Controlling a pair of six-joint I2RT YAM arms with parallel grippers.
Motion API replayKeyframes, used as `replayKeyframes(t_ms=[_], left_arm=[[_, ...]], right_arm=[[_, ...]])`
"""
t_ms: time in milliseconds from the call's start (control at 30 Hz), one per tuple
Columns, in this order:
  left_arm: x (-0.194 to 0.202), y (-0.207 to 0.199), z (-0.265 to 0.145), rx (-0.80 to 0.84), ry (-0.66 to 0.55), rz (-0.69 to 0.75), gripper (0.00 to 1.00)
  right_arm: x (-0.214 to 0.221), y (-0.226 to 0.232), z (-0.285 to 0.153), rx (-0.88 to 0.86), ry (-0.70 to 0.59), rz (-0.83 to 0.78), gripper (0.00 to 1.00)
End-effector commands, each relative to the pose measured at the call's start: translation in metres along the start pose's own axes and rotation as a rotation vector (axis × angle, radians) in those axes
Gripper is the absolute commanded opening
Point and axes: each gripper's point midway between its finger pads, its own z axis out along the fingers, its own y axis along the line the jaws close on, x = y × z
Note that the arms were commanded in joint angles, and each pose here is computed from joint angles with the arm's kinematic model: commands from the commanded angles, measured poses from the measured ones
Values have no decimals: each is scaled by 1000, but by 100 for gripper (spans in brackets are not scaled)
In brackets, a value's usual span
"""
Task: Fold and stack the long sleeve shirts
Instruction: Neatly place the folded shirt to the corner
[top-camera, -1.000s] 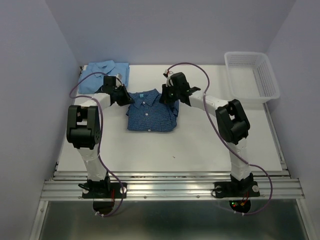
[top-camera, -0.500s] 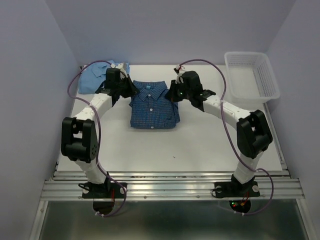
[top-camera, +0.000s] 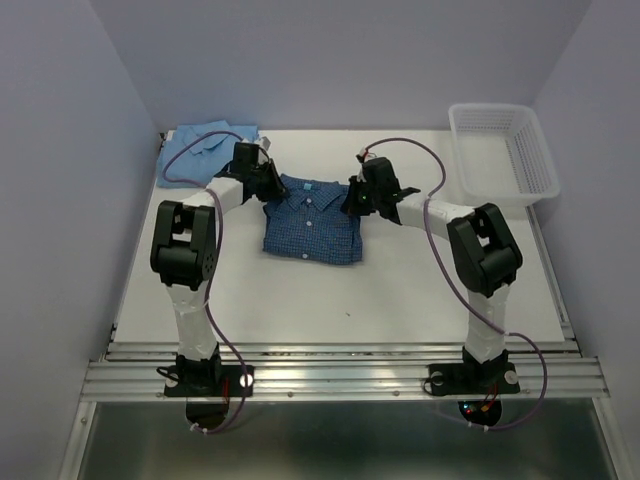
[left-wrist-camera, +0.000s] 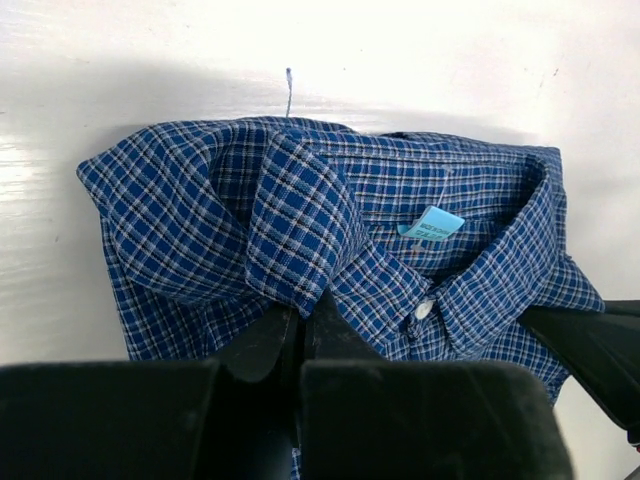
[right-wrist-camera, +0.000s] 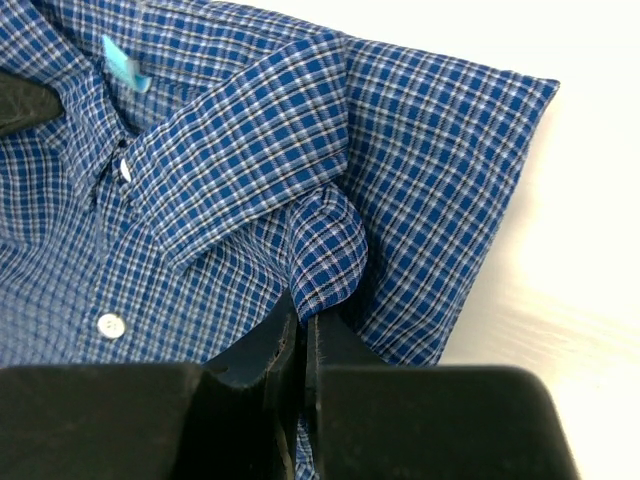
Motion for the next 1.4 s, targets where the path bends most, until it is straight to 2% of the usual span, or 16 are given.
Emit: replayKeyframes(t_ms=[0, 67, 100, 133, 267, 300, 333, 367, 400, 433, 500, 533, 567, 767, 1000, 1367], left_arm=[[-45, 5, 1, -23, -125, 59, 13], [-44, 6, 3, -19, -116, 64, 20], [-45, 4, 3, -15, -114, 66, 28], [-49, -1, 0, 1, -119, 76, 46], [-59, -20, -25, 35, -133, 102, 70], [-60, -25, -31, 45, -134, 110, 81], [-67, -35, -47, 62, -160, 128, 82], [-69, -39, -56, 67, -172, 135, 87], [-71, -41, -63, 70, -183, 142, 99], [-69, -45, -76, 74, -196, 152, 99], [-62, -41, -84, 51, -192, 164, 99], [-54, -37, -88, 45, -179, 168, 99], [-47, -33, -87, 38, -165, 169, 99], [18, -28, -76, 174, -27, 215, 99], [11, -19, -55, 153, -40, 219, 99], [50, 17, -1, 122, 122, 172, 99]], right_arm=[[-25, -41, 3, 163, -80, -21, 1], [-18, -43, 11, 160, -60, -28, 3], [-24, -45, 11, 156, -66, -31, 6], [-24, -43, 12, 143, -60, -44, 20], [-44, -33, -4, 131, -89, -68, 36], [-57, -26, -16, 121, -117, -85, 41], [-61, -23, -23, 120, -124, -95, 45], [-67, -20, -31, 114, -137, -102, 48], [-69, -14, -38, 94, -143, -110, 53], [-73, -5, -52, 59, -155, -126, 64], [-75, 2, -66, 27, -167, -136, 77], [-80, 11, -79, -5, -187, -142, 93], [-73, 10, -82, -10, -179, -140, 100], [-63, 17, -104, -50, -182, -146, 100], [-55, 25, -123, -100, -176, -152, 100], [-55, 6, -134, 12, -205, -108, 100]])
